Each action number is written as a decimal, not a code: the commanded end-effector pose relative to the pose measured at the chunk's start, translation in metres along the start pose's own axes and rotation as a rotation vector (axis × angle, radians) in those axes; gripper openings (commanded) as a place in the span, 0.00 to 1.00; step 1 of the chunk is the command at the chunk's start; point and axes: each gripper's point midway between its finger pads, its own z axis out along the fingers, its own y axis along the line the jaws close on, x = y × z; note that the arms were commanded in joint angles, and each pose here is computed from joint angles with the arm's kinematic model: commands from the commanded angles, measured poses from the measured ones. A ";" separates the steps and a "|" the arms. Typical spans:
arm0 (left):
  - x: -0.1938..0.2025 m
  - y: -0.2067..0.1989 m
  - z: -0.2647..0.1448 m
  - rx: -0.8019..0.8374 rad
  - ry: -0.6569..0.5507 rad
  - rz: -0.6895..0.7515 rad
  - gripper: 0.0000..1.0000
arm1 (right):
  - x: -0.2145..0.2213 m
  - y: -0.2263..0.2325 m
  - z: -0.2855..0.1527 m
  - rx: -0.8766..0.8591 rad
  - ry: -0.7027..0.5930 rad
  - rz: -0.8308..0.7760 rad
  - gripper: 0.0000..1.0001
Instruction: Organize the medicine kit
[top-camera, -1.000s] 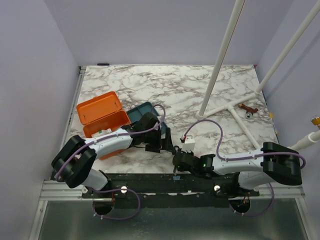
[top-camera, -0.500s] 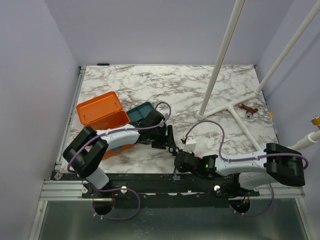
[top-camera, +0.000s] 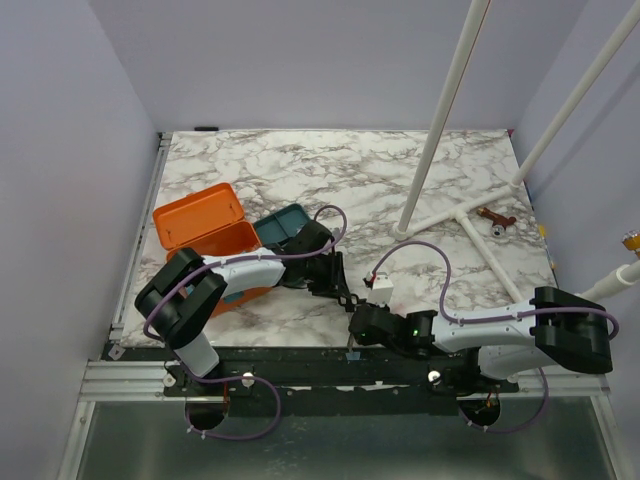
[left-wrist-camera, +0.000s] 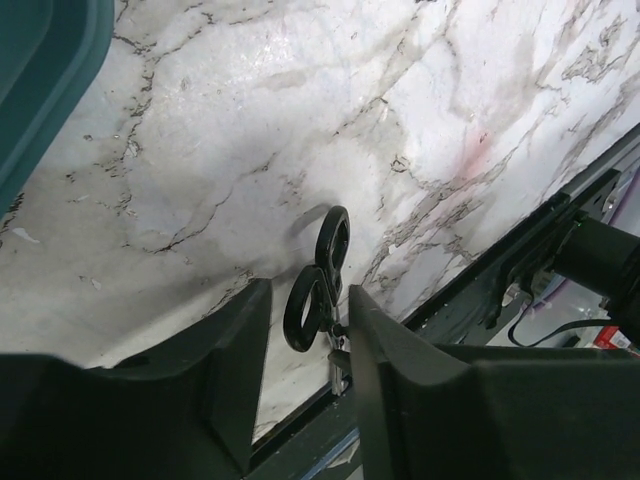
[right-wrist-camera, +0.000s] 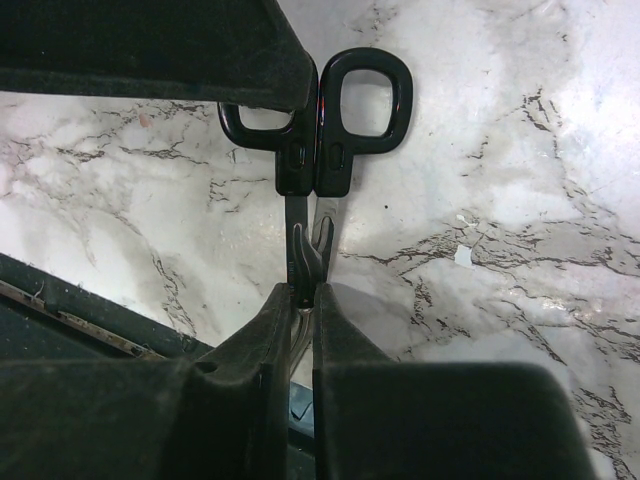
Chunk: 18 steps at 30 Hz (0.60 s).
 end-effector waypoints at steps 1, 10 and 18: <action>-0.002 -0.007 0.000 0.026 -0.015 0.021 0.33 | 0.017 -0.013 0.000 0.029 0.050 -0.032 0.01; 0.000 -0.011 0.001 0.061 -0.005 0.036 0.00 | 0.015 -0.012 0.000 0.033 0.046 -0.034 0.01; -0.004 -0.021 -0.009 0.094 -0.042 0.079 0.00 | 0.006 -0.013 -0.006 0.048 0.023 -0.039 0.01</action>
